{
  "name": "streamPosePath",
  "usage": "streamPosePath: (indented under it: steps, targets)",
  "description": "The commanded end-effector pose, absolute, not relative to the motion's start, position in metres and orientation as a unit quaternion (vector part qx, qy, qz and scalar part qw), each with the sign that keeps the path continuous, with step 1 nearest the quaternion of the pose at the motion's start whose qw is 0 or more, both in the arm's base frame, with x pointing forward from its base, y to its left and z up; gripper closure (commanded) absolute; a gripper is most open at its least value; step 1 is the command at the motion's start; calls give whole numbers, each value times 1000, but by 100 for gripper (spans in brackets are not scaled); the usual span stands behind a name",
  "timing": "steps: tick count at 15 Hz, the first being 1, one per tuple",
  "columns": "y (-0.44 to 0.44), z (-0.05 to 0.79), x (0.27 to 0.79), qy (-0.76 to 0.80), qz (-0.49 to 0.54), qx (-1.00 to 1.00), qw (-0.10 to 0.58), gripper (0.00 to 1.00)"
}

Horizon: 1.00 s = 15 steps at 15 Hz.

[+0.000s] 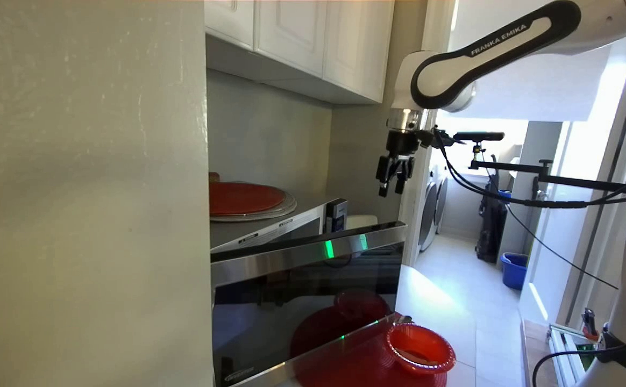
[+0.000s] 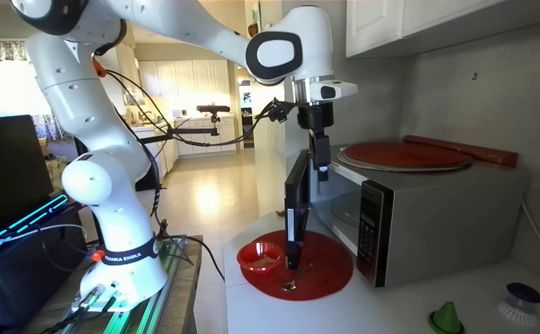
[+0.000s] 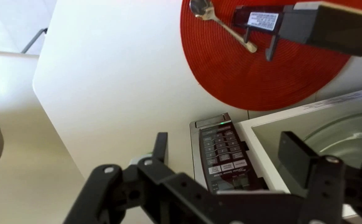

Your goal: Open the microwave oven the place the red bowl inside the oven.

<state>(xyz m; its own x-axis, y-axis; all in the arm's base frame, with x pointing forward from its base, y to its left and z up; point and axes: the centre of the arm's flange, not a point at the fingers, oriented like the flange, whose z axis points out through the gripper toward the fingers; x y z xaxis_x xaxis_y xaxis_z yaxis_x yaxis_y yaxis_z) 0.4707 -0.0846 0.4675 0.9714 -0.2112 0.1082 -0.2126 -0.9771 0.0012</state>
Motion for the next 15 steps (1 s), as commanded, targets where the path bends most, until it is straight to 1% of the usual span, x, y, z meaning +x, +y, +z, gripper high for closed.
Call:
streamPosePath:
  steps: [1, 5, 6, 7, 8, 11, 15]
  targets:
    - [-99, 481, 423, -134, 34, 987, -79, 0]
    - [-89, 468, 375, -177, -18, 968, -176, 0]
    - [-85, 456, 363, -194, -36, 962, -188, 0]
    - [-83, 442, 352, -214, -52, 958, -183, 0]
    - [-91, 458, 387, -181, -40, 969, -161, 0]
    - [-89, 439, 367, -198, -60, 964, -166, 0]
    - [-88, 438, 366, -200, -60, 964, -167, 0]
